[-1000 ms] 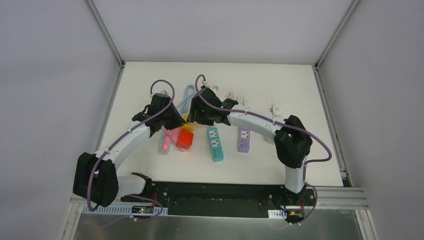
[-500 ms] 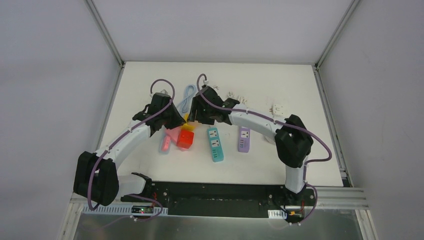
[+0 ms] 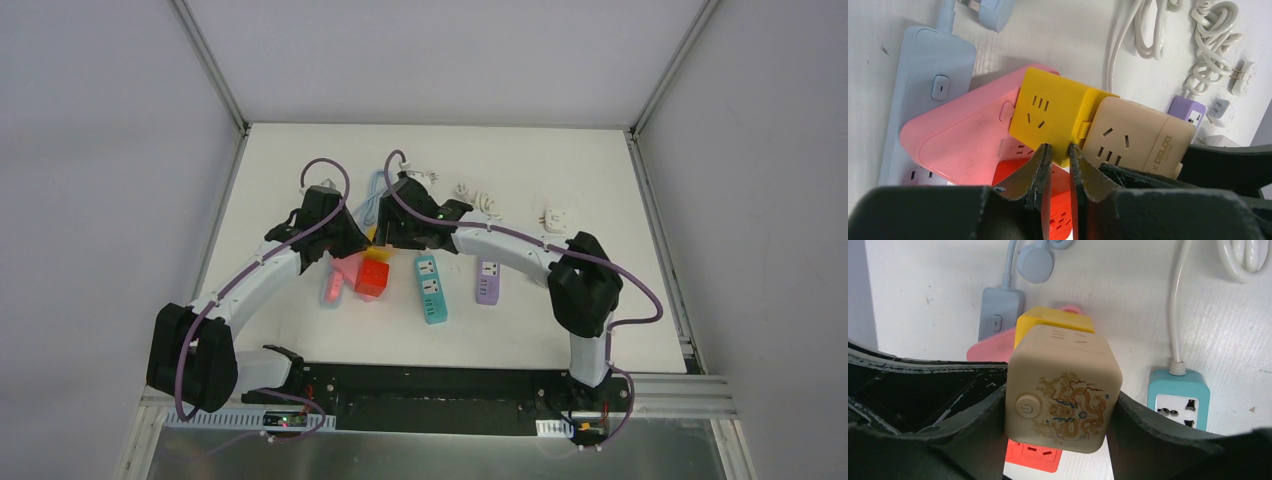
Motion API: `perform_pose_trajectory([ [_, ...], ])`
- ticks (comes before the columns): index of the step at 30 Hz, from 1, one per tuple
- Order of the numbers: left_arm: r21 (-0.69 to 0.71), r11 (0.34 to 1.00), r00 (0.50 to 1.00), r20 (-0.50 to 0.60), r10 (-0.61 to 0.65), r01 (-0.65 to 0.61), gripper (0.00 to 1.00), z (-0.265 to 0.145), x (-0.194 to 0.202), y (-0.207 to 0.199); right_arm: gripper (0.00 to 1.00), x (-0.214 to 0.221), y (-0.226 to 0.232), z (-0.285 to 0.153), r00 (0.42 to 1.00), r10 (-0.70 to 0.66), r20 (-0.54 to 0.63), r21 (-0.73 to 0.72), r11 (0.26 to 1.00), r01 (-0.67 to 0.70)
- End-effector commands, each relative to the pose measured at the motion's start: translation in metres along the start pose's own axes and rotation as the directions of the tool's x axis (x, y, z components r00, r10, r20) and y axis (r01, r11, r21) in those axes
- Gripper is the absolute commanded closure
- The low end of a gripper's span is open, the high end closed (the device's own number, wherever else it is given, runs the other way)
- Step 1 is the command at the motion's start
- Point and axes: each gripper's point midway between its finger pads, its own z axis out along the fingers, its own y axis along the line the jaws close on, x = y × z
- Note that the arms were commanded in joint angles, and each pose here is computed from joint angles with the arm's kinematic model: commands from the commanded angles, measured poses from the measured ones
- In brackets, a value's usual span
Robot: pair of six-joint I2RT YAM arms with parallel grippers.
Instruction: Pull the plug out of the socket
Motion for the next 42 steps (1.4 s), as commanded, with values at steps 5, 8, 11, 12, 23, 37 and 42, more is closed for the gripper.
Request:
perform_pose_trajectory([
  [5, -0.229, 0.972, 0.985, -0.173, 0.013, -0.053, 0.87, 0.008, 0.055, 0.068, 1.0, -0.014, 0.038, -0.035, 0.996, -0.034, 0.078, -0.117, 0.992, 0.044],
  [8, -0.223, 0.973, 0.984, -0.18, 0.01, -0.05, 0.87, 0.008, 0.057, 0.067, 1.0, -0.005, 0.037, -0.029, 0.993, -0.091, 0.073, -0.053, 0.994, 0.095],
  [11, -0.224, 0.973, 0.984, -0.179, 0.01, -0.05, 0.88, 0.008, 0.057, 0.067, 1.0, -0.022, 0.042, -0.047, 0.992, -0.062, 0.11, -0.112, 0.991, 0.075],
  [12, -0.225, 0.973, 0.984, -0.178, 0.01, -0.05, 0.88, 0.008, 0.057, 0.068, 1.0, -0.029, 0.042, -0.053, 0.993, -0.033, 0.113, -0.152, 0.987, 0.051],
  [23, -0.227, 0.973, 0.982, -0.188, 0.006, -0.05, 0.88, 0.009, 0.061, 0.07, 1.0, -0.012, 0.044, -0.04, 0.992, -0.099, 0.077, -0.14, 0.984, 0.109],
  [37, -0.233, 0.971, 0.98, -0.197, 0.01, -0.057, 0.88, 0.012, 0.063, 0.072, 1.0, -0.017, 0.044, -0.045, 0.997, -0.069, 0.046, -0.217, 0.973, 0.077],
  [42, -0.233, 0.971, 0.98, -0.198, 0.012, -0.059, 0.88, 0.011, 0.061, 0.071, 1.0, -0.025, 0.05, -0.053, 0.991, -0.102, 0.086, -0.194, 0.974, 0.117],
])
